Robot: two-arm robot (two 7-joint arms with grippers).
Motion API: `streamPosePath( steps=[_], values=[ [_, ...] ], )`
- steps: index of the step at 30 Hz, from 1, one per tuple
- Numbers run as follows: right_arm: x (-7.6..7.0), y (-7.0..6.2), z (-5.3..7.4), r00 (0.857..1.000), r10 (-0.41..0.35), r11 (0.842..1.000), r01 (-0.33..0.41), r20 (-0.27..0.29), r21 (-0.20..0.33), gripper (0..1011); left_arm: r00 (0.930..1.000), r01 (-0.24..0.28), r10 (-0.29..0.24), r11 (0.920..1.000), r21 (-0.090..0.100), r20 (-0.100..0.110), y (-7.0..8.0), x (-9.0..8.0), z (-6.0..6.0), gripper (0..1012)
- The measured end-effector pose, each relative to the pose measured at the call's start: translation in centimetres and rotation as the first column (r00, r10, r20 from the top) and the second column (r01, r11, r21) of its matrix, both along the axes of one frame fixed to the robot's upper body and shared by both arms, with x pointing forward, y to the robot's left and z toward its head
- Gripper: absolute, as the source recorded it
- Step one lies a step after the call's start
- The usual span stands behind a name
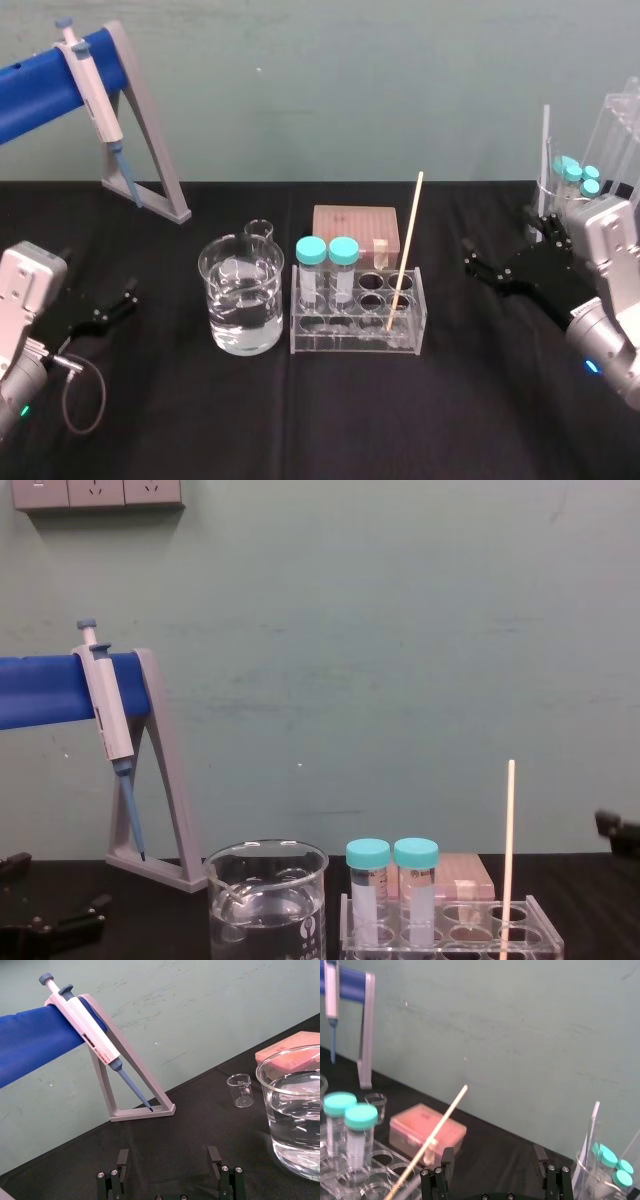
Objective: Hold the thermometer with one hand and immerse one end into the beaker, then reinsert it into the test tube rack.
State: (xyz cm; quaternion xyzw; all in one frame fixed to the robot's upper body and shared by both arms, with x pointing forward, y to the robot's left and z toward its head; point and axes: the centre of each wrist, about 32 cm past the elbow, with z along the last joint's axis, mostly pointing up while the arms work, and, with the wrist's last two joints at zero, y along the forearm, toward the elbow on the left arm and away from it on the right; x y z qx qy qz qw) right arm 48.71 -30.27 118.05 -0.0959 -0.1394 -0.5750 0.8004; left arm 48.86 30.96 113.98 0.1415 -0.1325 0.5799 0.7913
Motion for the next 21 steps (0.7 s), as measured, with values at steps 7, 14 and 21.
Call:
streamPosePath(
  steps=[7, 14, 21],
  values=[
    [-0.1, -0.3, 3.3, 0.997, 0.042, 0.990, -0.034, -0.058, 0.133, 1003, 1.0000, 0.000, 0.000, 1.0000, 0.000, 0.000, 0.0, 0.0, 0.0, 1004],
    [0.9, -0.6, 6.7, 0.973, 0.117, 0.944, -0.046, -0.200, 0.326, 1003, 1.0000, 0.000, 0.000, 1.0000, 0.000, 0.000, 0.0, 0.0, 0.0, 1004],
    [2.8, -1.1, 8.2, 0.919, 0.219, 0.857, -0.022, -0.327, 0.515, 1003, 1.0000, 0.000, 0.000, 1.0000, 0.000, 0.000, 0.0, 0.0, 0.0, 1004]
  ],
)
